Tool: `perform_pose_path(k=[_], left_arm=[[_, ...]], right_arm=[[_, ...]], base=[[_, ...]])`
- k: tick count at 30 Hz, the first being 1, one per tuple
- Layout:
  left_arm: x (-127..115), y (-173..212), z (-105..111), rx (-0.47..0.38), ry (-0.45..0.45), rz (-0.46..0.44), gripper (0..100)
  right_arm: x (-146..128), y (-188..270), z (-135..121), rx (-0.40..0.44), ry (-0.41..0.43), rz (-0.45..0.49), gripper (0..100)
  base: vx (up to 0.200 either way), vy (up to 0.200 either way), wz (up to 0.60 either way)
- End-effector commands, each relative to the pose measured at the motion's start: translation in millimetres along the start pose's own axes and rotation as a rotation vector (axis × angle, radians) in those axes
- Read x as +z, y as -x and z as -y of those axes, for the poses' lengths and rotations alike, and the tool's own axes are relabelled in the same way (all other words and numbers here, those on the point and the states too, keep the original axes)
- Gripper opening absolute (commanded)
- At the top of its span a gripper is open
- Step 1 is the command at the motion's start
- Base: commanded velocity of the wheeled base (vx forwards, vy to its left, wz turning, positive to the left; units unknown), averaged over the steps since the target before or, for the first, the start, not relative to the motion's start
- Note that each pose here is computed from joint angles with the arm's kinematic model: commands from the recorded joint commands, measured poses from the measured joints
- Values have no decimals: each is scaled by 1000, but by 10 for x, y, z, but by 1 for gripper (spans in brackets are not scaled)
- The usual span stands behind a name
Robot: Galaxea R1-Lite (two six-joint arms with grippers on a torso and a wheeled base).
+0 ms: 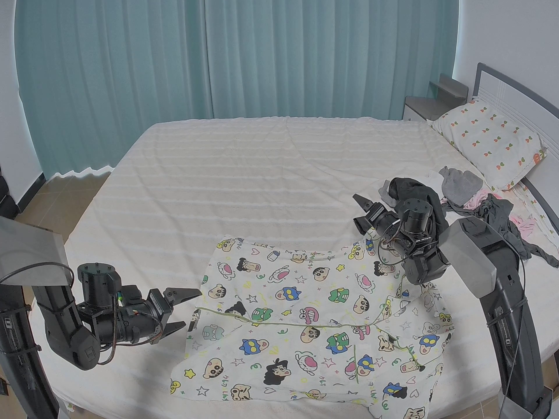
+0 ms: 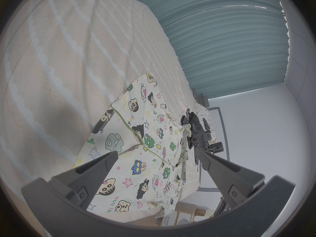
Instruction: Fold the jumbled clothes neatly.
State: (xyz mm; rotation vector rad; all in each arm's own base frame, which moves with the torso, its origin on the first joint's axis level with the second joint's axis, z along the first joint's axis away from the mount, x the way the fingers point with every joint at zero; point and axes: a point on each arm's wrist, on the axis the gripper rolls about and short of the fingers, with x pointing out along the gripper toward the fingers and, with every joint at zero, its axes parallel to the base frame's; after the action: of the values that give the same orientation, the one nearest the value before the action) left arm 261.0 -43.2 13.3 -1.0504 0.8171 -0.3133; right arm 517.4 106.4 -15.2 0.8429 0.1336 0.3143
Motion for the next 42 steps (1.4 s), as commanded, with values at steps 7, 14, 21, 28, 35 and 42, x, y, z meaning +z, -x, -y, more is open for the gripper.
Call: perform_pose_path(k=[7, 14, 21, 28, 35, 42], left_arm=[[1, -1, 2, -2, 0, 0, 100], [2, -1, 2, -1, 0, 1, 100], [1, -1, 2, -2, 0, 0, 100], [1, -1, 2, -2, -2, 0, 100], [2, -1, 4, -3, -3, 0, 100], [4, -3, 5, -3, -3, 0, 100]], right_arm=[[590, 559, -198, -90, 19, -55, 100], [737, 1036, 210, -231, 175, -206, 100], [795, 1494, 635, -232, 115, -355, 100], [677, 1392, 946, -244, 168, -432, 100], [684, 1245, 1018, -242, 166, -497, 100], [606, 1245, 1086, -271, 165, -571, 100]], base=[[0, 0, 0], [0, 0, 0], [0, 0, 0], [0, 0, 0], [0, 0, 0], [0, 0, 0]])
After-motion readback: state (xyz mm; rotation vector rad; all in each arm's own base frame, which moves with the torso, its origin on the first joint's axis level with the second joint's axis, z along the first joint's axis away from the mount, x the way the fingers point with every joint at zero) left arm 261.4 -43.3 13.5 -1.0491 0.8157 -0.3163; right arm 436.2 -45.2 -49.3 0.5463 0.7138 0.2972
